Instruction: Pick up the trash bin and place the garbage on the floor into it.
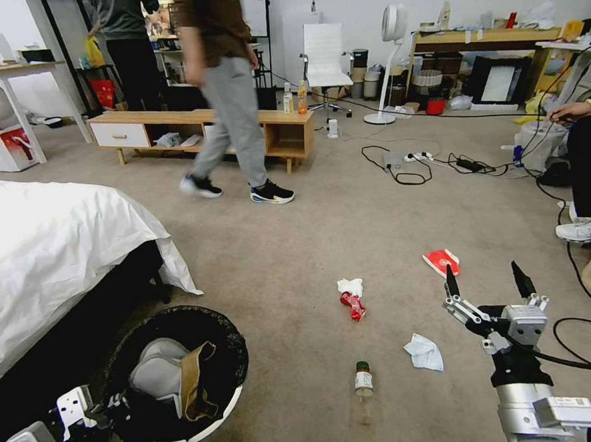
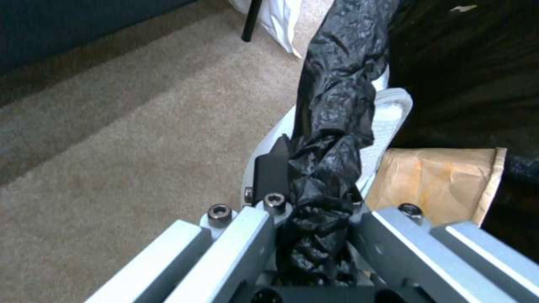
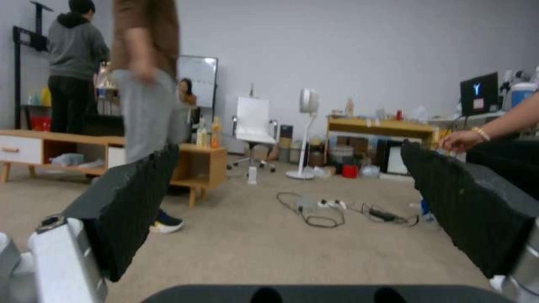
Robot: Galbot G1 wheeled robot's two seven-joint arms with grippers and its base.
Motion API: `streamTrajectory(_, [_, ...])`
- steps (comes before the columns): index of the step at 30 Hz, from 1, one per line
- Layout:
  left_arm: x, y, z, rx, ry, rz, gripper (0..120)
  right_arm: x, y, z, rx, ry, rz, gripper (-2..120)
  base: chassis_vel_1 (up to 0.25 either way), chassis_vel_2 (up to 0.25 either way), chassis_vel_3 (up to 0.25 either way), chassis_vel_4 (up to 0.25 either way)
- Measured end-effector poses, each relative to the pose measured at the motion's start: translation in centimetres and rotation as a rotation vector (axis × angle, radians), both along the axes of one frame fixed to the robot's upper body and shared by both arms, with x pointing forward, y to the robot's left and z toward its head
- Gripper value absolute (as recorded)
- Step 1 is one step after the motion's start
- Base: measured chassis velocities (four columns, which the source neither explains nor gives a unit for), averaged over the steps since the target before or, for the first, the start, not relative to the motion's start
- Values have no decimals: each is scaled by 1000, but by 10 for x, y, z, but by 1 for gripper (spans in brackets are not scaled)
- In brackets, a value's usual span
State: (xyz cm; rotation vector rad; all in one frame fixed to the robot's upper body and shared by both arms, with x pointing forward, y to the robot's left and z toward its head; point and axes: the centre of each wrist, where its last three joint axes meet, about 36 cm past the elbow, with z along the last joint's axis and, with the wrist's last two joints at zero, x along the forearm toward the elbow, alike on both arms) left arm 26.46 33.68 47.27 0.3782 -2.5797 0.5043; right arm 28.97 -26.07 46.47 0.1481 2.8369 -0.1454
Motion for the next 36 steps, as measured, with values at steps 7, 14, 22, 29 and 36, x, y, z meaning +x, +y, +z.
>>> streamTrajectory(7, [0, 3, -1, 5, 4, 2, 1, 6, 1, 18, 65, 86, 23, 100, 0, 0, 0, 0])
streamTrajectory(14, [-1, 4, 0, 9, 5, 2, 1, 7, 3, 40, 151, 206, 54, 100, 0, 0, 0, 0])
streamTrajectory(22, [0, 5, -1, 9, 8, 0, 1, 4, 12, 89, 290, 435, 123, 100, 0, 0, 0, 0])
streamTrajectory(29, [2, 6, -3, 7, 10, 1, 1, 7, 17, 109, 389, 669, 190, 100, 0, 0, 0, 0])
streamTrajectory(36, [11, 8, -10, 8, 21, -14, 1, 8, 21, 111, 498, 924, 211, 100, 0, 0, 0, 0])
